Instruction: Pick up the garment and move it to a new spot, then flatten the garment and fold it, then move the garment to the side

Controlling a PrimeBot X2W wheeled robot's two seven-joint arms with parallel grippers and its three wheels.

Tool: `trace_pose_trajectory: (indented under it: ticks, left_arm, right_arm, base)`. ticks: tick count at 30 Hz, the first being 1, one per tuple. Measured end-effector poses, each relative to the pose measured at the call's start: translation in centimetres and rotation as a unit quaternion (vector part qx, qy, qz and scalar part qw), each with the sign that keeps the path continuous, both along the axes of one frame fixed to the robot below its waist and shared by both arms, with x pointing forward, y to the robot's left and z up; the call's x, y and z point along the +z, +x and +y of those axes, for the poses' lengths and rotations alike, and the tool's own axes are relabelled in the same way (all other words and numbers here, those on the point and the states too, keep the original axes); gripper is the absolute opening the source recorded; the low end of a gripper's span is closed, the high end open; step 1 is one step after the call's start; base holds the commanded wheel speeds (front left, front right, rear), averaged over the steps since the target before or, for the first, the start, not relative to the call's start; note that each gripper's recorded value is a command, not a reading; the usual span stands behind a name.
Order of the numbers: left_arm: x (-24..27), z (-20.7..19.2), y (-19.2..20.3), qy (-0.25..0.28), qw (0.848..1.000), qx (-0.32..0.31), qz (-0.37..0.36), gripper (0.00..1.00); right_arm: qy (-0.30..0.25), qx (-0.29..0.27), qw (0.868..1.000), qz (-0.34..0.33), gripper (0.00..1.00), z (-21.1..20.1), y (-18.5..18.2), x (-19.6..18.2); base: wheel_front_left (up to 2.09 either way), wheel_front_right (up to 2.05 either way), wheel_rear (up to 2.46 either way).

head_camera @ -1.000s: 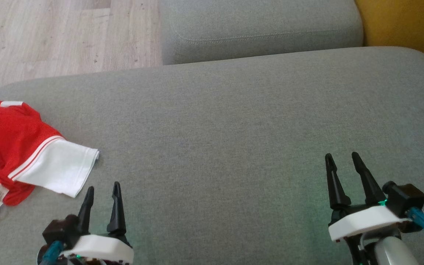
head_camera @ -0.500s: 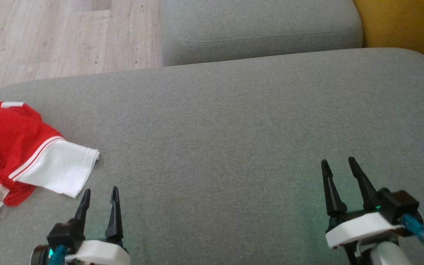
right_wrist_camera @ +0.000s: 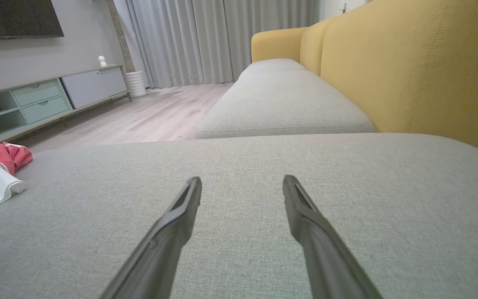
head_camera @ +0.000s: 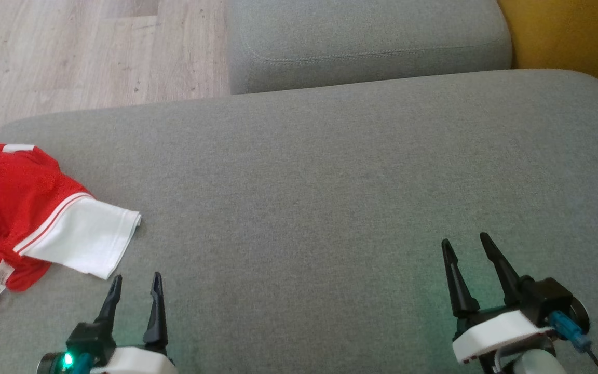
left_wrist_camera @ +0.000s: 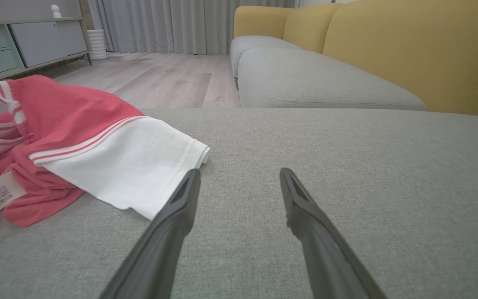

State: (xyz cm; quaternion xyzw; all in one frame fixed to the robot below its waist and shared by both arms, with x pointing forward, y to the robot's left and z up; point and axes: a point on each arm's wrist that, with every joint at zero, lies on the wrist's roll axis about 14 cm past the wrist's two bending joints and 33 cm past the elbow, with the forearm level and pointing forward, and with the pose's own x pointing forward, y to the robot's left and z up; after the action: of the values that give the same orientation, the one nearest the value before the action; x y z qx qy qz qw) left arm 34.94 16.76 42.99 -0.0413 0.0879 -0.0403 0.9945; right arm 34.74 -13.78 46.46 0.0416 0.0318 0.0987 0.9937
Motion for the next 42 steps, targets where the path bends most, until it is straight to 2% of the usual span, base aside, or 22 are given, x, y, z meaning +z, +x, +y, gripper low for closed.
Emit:
trace_pose_trajectory:
  ticks: [30, 42]
  left_arm:
    - [-0.9, 0.2, -0.4, -0.021, 1.0, 0.01, 0.015, 1.0]
    - [-0.7, 2.1, -1.7, -0.02, 0.999, 0.039, 0.011, 1.0]
  right_arm:
    - [0.027, -0.01, 0.999, 0.02, 1.0, -0.3, -0.2, -1.0]
    - [0.026, 0.024, 0.999, 0.023, 1.0, 1.8, 0.5, -1.1]
  base:
    - [0.0, 0.0, 0.0]
    - [0.0, 0.0, 0.0]
